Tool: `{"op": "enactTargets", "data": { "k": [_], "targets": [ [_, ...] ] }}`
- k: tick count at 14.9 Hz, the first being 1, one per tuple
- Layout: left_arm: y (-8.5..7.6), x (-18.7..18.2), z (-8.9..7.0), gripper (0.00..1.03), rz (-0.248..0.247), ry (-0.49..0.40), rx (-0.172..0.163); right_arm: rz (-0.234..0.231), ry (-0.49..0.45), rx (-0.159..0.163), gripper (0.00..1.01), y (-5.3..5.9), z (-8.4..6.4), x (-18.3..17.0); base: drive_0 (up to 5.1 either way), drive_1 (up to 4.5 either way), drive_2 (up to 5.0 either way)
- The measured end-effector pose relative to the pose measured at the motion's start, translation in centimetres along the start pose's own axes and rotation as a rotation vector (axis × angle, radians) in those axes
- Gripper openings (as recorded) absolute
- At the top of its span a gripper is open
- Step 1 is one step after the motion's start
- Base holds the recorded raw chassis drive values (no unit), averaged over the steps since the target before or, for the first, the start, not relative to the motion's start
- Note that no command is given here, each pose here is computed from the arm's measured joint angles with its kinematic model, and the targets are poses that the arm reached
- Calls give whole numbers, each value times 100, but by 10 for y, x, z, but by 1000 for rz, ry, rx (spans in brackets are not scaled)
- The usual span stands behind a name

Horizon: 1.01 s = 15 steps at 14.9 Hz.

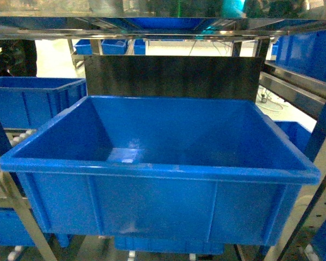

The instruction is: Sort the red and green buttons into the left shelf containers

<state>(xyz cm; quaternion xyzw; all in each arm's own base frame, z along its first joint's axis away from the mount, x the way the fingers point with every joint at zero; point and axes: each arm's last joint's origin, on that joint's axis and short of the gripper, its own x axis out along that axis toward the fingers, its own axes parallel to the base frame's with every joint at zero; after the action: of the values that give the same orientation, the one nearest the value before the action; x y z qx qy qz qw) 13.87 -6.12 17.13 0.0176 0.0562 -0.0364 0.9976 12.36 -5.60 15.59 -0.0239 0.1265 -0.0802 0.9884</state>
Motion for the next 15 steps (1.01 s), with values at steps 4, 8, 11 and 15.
{"op": "enactTargets", "data": {
  "k": [4, 8, 11, 15],
  "targets": [
    [0, 0, -1, 28, 0, 5, 2, 1, 6, 2, 32, 0, -1, 0, 0, 0, 0],
    [0, 0, 0, 28, -4, 3, 2, -1, 6, 2, 32, 0, -1, 0, -268, 297, -30],
    [1, 0, 0, 28, 9, -1, -1, 2, 0, 0, 32, 0, 0, 0, -10, -10, -10],
    [0, 0, 0, 28, 2, 5, 2, -4, -36, -25, 32, 9, 9, 10, 0, 0, 0]
  ]
}}
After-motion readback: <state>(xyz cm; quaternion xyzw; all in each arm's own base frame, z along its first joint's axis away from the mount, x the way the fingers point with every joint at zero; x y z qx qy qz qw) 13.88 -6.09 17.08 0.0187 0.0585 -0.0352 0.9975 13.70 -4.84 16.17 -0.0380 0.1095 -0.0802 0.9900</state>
